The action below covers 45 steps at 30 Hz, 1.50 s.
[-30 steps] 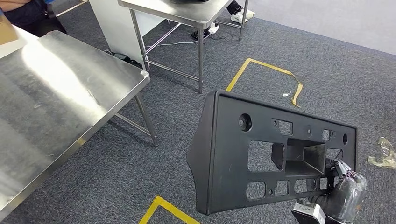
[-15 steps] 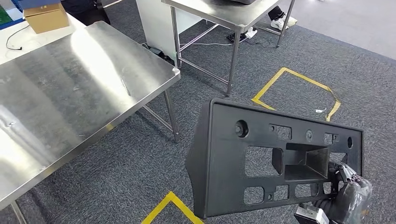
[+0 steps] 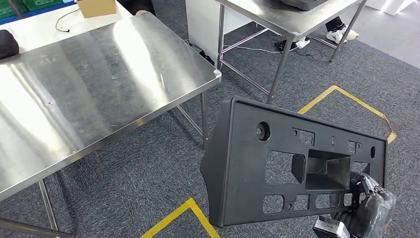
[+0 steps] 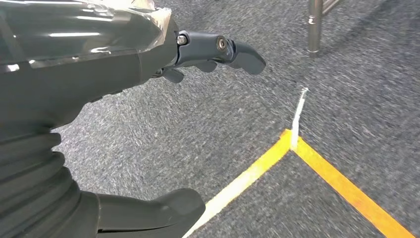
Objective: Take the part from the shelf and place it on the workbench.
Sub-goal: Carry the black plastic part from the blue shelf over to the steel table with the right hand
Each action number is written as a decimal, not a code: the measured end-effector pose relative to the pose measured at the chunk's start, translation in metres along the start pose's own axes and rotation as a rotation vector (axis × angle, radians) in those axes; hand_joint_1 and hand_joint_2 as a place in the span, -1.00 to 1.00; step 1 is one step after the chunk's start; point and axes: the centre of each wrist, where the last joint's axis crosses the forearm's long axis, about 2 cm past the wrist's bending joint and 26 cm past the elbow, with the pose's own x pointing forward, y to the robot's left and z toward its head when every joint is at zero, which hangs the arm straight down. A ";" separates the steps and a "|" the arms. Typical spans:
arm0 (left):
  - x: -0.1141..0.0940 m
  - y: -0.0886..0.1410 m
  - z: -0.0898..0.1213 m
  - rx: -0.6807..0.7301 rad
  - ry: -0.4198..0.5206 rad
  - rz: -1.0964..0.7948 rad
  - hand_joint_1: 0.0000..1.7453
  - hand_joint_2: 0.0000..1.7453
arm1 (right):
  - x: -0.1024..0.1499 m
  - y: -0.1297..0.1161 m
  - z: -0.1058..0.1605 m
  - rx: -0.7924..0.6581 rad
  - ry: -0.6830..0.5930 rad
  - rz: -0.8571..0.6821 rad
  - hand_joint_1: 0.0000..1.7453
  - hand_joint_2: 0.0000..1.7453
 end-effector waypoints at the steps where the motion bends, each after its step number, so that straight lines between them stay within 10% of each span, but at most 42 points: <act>1: -0.001 0.000 0.000 0.000 0.000 -0.002 -1.00 1.00 | 0.000 0.000 0.000 -0.001 -0.001 -0.006 0.90 1.00; 45: -0.013 0.002 0.002 0.008 -0.008 -0.008 -1.00 1.00 | -0.004 -0.011 0.006 -0.026 -0.027 -0.035 0.90 1.00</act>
